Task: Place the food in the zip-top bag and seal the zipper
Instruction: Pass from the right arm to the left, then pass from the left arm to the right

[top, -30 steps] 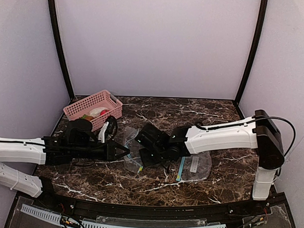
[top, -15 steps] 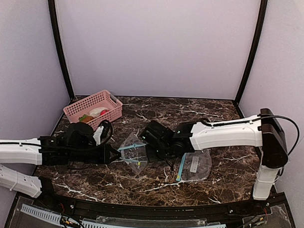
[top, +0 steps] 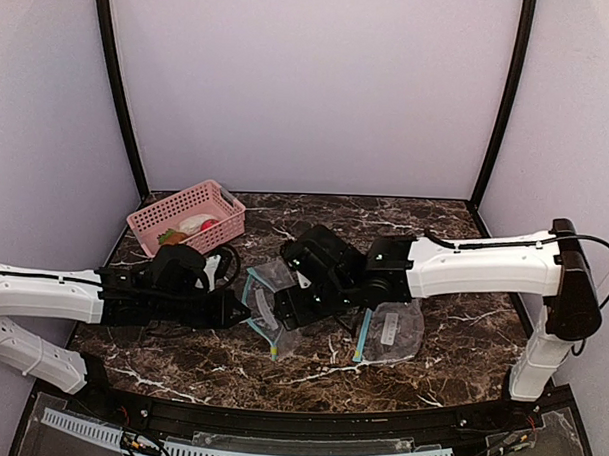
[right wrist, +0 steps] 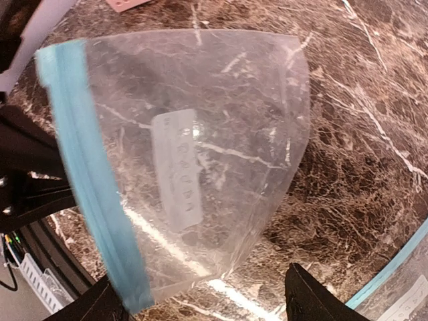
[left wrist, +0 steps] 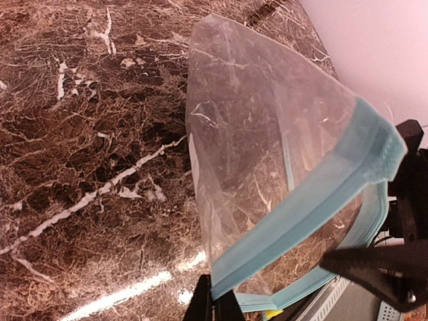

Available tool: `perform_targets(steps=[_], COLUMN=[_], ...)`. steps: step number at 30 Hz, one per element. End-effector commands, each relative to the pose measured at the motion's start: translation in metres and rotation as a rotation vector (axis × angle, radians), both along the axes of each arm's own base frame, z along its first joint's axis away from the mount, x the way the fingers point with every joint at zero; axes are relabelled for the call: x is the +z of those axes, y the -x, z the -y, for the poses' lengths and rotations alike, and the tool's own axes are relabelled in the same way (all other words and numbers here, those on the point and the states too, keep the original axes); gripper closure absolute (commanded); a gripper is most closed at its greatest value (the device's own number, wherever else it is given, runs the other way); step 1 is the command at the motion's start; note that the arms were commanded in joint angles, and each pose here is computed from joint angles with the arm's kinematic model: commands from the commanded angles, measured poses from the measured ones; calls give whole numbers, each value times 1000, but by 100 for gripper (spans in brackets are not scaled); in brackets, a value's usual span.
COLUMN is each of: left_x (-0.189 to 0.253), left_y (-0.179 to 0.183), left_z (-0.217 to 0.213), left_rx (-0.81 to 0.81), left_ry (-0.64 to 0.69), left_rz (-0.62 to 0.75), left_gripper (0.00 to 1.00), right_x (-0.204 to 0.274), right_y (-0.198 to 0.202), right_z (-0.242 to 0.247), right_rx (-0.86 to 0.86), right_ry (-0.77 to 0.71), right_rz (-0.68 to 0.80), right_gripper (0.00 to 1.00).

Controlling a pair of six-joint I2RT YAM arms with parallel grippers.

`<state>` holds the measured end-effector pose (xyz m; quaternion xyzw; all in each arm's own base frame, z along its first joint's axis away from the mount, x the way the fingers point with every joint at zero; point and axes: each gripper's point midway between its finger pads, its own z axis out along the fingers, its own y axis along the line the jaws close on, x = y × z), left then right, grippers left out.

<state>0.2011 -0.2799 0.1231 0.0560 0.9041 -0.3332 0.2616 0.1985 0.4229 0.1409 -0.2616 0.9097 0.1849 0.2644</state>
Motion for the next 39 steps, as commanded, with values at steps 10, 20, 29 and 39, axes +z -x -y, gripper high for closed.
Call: perform_targets(steps=[10, 20, 29, 39], left_x=[14, 16, 16, 13], left_y=[-4, -4, -3, -1], left_z=[2, 3, 3, -1], left_rx=[20, 22, 23, 30], left_ry=[36, 54, 71, 64], left_rz=[13, 10, 9, 8], left_gripper=[99, 99, 99, 99], right_x=[31, 32, 17, 3], right_y=[22, 23, 13, -3], right_z=[-29, -50, -57, -44], right_rx=[84, 83, 32, -93], right_ry=[-28, -44, -17, 31], right_rz=[88, 100, 111, 122], right_gripper=[27, 44, 56, 75])
